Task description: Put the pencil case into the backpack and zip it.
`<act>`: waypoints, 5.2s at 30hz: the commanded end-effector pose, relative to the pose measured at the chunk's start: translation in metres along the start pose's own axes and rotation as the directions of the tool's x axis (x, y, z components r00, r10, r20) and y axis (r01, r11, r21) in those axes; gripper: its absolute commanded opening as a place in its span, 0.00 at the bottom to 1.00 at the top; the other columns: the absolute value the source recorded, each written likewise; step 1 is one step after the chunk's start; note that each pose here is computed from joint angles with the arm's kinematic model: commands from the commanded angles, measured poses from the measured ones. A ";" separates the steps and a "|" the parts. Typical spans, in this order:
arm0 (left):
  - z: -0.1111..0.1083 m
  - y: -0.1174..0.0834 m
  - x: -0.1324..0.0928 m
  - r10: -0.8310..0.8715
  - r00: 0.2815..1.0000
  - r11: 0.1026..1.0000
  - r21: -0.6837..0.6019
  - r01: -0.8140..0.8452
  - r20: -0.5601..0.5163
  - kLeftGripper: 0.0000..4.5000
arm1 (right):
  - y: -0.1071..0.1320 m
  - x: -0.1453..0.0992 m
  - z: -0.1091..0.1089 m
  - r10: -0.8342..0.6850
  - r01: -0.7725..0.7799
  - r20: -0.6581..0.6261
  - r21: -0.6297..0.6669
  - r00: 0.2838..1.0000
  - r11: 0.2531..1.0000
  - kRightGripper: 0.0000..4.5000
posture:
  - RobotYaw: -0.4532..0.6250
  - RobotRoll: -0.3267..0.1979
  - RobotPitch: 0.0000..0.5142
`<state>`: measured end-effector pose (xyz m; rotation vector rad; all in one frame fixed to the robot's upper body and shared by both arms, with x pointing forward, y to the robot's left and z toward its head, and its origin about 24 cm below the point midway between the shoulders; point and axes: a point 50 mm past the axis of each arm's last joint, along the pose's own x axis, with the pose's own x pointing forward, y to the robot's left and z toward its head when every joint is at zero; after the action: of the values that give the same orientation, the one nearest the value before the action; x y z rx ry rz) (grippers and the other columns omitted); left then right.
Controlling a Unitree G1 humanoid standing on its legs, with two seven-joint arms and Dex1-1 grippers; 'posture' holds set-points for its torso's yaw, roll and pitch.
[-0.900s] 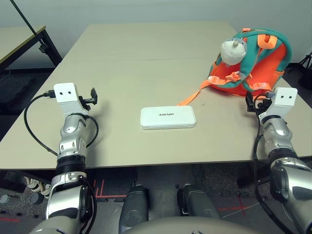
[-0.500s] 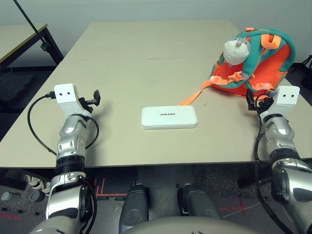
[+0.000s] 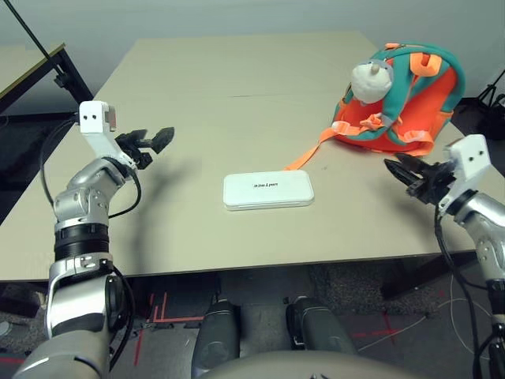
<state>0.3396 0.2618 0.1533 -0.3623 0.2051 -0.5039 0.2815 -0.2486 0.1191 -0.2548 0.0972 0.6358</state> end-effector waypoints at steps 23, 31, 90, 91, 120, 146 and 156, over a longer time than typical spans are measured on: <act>-0.056 -0.009 0.005 -0.450 0.815 0.844 -0.472 0.255 -0.365 1.00 | 0.033 0.071 -0.009 0.286 -0.313 -0.153 -0.200 0.946 0.929 0.01 | 0.31 0.62 0.06; -0.070 -0.008 0.005 -0.476 0.760 0.822 -0.530 0.207 -0.441 1.00 | 0.030 0.069 -0.011 0.268 -0.298 -0.162 -0.206 0.950 0.932 0.01 | 0.29 0.62 0.07; -0.093 0.001 0.006 -0.390 0.753 0.854 -0.515 0.080 -0.530 1.00 | 0.089 0.122 -0.005 0.505 -0.602 -0.329 -0.472 0.798 0.644 0.01 | 0.30 0.62 0.08; -0.094 0.001 0.006 -0.390 0.753 0.854 -0.515 0.080 -0.530 1.00 | 0.092 0.124 -0.003 0.513 -0.603 -0.321 -0.479 0.796 0.638 0.01 | 0.30 0.62 0.08; -0.094 0.001 0.005 -0.397 0.751 0.849 -0.522 0.082 -0.527 1.00 | 0.059 0.119 0.005 0.465 -0.601 -0.381 -0.475 0.799 0.643 0.01 | 0.31 0.62 0.08; -0.092 0.002 0.005 -0.391 0.757 0.850 -0.521 0.078 -0.524 1.00 | 0.044 0.100 0.014 0.490 -0.646 -0.424 -0.434 0.762 0.628 0.01 | 0.31 0.62 0.08; -0.090 0.002 0.006 -0.392 0.758 0.850 -0.521 0.081 -0.521 1.00 | 0.069 0.112 0.015 0.550 -0.691 -0.418 -0.440 0.723 0.573 0.01 | 0.31 0.62 0.08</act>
<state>0.3212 0.2352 0.0737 -0.7181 0.9093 -0.8543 0.3329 -0.1279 0.1089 -0.9171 0.1976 1.3383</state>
